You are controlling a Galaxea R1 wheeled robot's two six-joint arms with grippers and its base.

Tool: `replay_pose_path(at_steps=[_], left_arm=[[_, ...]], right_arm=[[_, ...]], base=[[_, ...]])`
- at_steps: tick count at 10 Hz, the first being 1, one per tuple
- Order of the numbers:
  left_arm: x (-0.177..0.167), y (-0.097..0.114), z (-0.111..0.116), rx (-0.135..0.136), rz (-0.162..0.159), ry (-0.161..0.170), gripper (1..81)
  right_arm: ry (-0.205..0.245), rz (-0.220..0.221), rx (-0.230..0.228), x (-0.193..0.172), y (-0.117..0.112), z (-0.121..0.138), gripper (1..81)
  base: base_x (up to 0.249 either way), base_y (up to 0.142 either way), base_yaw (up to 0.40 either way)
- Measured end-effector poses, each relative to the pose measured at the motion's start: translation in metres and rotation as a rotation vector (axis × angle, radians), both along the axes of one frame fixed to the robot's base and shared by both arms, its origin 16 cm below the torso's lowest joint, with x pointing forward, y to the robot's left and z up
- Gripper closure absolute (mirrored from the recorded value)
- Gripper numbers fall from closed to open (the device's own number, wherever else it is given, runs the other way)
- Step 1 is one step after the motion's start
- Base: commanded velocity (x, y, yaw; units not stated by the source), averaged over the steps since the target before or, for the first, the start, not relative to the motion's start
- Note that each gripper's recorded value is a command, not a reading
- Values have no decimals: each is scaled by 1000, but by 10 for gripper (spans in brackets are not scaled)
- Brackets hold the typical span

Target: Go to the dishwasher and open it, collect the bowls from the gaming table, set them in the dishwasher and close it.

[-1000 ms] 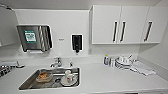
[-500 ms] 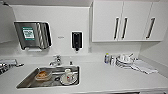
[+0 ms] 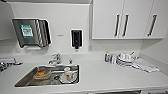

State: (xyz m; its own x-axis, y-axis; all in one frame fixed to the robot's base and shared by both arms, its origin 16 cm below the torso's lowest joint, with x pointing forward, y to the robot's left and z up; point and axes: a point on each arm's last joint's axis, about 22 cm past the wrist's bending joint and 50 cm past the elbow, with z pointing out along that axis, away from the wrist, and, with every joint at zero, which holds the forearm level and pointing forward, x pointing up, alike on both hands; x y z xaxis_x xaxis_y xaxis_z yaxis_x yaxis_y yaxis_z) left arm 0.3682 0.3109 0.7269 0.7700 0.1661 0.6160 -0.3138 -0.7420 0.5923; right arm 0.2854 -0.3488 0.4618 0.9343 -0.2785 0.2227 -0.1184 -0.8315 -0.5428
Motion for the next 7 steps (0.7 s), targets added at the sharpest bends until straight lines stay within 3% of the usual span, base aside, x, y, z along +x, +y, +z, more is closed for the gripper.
replay_pose_path(at_steps=[3,4,6,7], left_arm=[[9,-1,-38,-1,0,55,10],[13,-1,-42,-2,1,61,10],[15,-1,-43,-4,2,54,10],[17,-5,-36,-13,-4,32,10]], right_arm=[[32,2,26,9,10,-22,10],[37,3,33,11,12,-22,10],[31,1,34,16,6,-14,10],[30,1,34,17,5,-12,10]], base=[[0,0,0],[0,0,0],[0,0,0],[0,0,0]])
